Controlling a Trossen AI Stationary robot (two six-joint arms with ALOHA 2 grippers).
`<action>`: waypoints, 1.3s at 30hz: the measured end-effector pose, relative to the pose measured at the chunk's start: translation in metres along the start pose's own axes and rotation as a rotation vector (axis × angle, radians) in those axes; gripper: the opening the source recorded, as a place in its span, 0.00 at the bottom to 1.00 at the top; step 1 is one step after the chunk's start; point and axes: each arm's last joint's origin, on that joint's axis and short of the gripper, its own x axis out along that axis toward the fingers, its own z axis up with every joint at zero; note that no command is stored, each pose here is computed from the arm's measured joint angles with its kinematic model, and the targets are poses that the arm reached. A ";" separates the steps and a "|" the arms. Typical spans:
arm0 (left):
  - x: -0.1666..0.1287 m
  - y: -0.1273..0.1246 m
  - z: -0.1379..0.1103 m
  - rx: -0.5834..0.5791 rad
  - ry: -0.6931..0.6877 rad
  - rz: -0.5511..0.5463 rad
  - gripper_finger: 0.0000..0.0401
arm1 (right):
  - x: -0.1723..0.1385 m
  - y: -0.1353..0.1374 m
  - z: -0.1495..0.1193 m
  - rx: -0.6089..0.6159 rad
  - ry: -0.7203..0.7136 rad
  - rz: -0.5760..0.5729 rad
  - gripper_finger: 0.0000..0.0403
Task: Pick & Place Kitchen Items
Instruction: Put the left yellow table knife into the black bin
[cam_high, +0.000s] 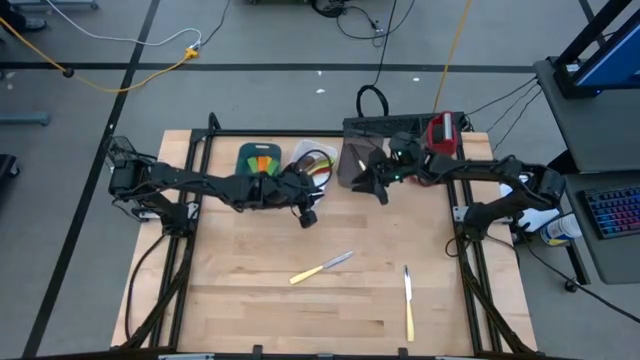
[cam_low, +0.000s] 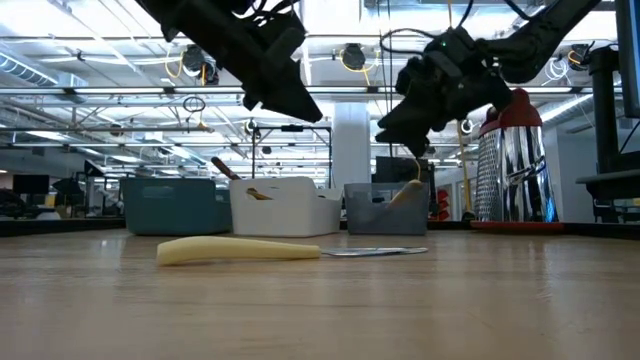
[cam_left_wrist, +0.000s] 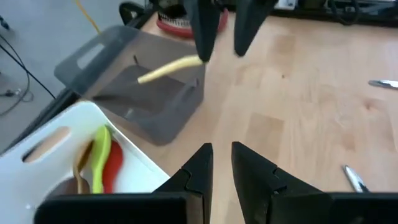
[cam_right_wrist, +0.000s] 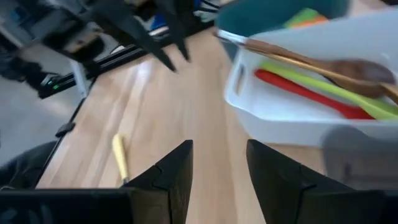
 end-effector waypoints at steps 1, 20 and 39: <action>0.000 -0.002 -0.001 0.003 0.011 -0.004 0.16 | 0.002 0.003 0.001 -0.020 -0.006 0.013 0.36; -0.003 -0.068 -0.036 -0.041 0.215 -0.284 0.48 | 0.025 0.052 0.014 -0.439 -0.172 0.184 0.41; 0.007 -0.150 -0.112 0.060 0.377 -0.260 0.49 | 0.043 0.086 -0.011 -0.463 -0.070 0.101 0.59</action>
